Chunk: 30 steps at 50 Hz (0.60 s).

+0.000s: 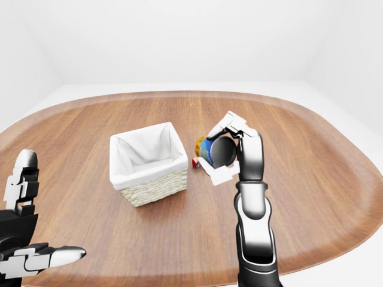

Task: Pick up the alphabet soup and put it in the basket.

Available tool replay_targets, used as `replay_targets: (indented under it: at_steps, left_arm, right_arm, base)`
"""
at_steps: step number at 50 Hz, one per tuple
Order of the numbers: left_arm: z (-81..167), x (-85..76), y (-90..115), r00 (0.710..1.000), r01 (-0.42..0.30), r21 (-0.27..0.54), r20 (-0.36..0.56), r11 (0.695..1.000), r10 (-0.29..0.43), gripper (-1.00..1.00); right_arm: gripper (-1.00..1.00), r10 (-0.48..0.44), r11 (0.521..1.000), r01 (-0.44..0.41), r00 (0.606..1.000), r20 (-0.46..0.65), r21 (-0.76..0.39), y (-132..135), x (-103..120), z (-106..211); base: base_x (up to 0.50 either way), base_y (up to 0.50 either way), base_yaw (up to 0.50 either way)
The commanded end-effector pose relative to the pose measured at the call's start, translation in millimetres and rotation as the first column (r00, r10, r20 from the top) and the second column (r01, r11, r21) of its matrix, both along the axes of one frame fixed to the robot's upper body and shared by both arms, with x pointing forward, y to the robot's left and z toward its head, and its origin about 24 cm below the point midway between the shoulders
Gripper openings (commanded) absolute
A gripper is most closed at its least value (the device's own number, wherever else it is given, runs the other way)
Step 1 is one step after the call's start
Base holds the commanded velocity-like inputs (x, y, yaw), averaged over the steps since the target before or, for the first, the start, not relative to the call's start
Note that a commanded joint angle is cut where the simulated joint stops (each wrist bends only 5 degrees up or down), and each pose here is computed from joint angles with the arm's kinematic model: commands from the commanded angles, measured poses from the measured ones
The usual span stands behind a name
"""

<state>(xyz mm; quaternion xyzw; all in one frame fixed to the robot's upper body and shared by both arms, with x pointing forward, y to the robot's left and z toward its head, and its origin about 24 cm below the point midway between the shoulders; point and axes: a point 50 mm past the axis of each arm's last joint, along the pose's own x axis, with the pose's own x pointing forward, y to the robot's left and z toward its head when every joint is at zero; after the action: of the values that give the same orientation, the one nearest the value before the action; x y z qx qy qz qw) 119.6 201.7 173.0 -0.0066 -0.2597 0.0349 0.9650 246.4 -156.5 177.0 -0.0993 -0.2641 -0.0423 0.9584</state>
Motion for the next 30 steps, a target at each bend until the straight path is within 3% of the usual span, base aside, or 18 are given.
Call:
replay_targets:
  at_steps: [1,13,30]
  left_arm:
    - [0,-0.6,-1,1.000,0.003,0.002,0.001,1.000,-0.003,1.00]
    - [3,-1.8,0,1.000,0.003,0.005,0.015,1.000,-0.003,1.00]
    - [6,-3.2,2,0.999,0.001,0.010,0.035,1.000,-0.002,1.00]
  right_arm:
    - [-1.00,0.062,0.998,-0.059,0.987,0.145,-0.024,24,-3,31]
    - [-1.00,0.110,0.994,-0.105,0.982,0.151,-0.043,50,19,41]
    - [-1.00,0.186,0.982,-0.176,0.969,0.164,-0.072,90,32,55]
  base:
    - [0.00,0.00,0.00]
    - [0.00,0.00,0.00]
    - [0.00,0.00,0.00]
